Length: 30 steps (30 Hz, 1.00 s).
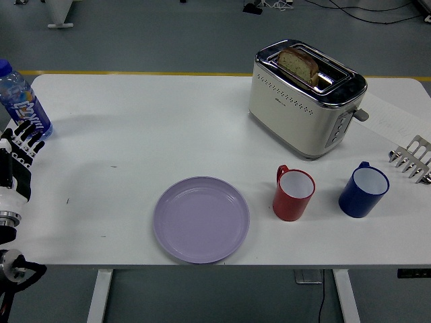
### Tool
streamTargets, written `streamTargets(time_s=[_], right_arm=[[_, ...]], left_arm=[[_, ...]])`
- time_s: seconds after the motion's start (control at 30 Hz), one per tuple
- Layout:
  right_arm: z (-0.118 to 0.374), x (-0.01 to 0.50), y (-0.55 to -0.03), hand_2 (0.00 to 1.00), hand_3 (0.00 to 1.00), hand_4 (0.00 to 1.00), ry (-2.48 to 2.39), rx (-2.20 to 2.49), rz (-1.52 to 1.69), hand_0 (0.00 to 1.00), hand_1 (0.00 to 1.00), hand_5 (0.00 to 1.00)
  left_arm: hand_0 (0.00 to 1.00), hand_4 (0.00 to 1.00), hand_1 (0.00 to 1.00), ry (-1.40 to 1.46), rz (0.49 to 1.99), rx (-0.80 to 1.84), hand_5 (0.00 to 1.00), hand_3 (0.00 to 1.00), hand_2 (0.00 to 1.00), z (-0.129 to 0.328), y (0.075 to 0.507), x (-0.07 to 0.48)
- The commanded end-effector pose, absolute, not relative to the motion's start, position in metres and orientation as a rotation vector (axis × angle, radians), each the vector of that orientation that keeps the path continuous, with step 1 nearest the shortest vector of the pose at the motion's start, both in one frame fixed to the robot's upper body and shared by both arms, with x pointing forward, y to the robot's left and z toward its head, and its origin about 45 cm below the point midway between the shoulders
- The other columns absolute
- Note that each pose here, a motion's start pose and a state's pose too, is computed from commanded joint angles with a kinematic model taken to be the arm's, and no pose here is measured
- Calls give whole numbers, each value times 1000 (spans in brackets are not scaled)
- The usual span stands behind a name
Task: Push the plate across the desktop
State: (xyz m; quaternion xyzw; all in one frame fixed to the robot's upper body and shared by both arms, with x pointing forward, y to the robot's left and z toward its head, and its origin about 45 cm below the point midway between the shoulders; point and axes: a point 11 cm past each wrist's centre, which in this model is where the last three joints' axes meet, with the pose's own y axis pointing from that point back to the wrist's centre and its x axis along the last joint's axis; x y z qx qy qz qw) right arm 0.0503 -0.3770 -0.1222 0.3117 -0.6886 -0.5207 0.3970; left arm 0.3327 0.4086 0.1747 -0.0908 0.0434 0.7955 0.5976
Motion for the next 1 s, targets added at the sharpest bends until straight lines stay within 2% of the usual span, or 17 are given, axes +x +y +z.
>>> streamTargets(time_s=[0.37, 1.0], right_arm=[[-122, 54, -376, 759, 744, 492, -1746, 795, -1317, 697, 655, 485], [-122, 54, -376, 758, 743, 490, -1742, 792, -1318, 695, 655, 483]], left_arm=[[777, 537, 801, 133, 1767, -110, 998, 746, 791, 194, 455, 328], [778, 553, 792, 161, 1750, -78, 998, 731, 780, 193, 469, 321]])
